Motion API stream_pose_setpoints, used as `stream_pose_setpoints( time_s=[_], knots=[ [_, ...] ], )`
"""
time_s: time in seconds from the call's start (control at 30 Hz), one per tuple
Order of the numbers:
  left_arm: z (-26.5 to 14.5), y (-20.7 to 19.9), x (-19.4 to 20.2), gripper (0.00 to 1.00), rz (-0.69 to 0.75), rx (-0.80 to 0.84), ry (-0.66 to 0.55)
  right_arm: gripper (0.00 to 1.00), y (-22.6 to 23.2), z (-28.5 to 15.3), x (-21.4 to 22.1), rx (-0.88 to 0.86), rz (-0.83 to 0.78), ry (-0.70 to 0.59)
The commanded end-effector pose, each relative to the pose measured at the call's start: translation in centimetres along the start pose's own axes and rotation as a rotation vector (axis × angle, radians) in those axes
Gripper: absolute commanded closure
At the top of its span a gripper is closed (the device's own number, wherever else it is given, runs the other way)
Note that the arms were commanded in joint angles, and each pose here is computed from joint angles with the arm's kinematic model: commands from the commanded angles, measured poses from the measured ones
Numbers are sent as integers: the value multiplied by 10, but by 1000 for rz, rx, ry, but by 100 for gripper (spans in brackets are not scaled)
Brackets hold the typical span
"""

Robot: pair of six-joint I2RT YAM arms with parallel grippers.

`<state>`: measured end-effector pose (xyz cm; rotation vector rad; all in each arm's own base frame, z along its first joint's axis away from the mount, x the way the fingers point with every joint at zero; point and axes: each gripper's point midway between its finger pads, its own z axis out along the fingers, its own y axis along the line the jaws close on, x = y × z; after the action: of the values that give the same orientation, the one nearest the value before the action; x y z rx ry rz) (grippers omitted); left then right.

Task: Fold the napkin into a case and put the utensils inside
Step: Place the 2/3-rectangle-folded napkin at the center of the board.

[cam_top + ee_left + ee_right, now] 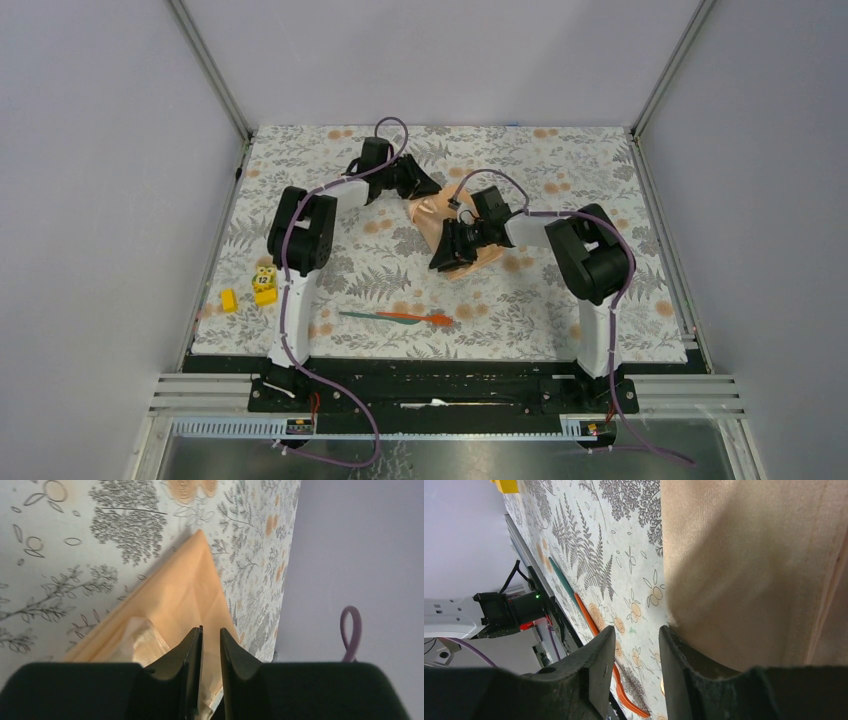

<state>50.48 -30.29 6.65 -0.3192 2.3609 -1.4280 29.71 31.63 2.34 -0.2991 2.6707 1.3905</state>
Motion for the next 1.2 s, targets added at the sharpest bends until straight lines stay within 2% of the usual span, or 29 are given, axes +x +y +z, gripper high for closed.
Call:
stream_pose_setpoints(
  time_s=[0.0, 0.13, 0.27, 0.5, 0.87, 1.07, 1.17],
  knots=[
    [-25, -43, -2, 82, 136, -10, -45, 55, 33, -21, -20, -54, -57, -74],
    [-27, -20, 11, 91, 164, -137, -50, 54, 47, -33, -25, -66, -76, -97],
    [-28, -3, 12, 100, 164, -232, -80, 55, 42, -40, -26, -50, -72, -109],
    [-19, 16, 5, 100, 160, -306, -111, 71, 21, -33, -14, -7, -47, -83],
    [24, 57, -4, 100, 136, -319, -79, 75, -25, -20, 21, 84, 6, -34],
    [27, 59, -8, 100, 149, -329, -83, 76, -43, -18, 45, 114, 51, -11],
    [26, 42, -8, 100, 179, -293, -51, 76, -23, -24, 34, 72, 36, -20]
  ],
)
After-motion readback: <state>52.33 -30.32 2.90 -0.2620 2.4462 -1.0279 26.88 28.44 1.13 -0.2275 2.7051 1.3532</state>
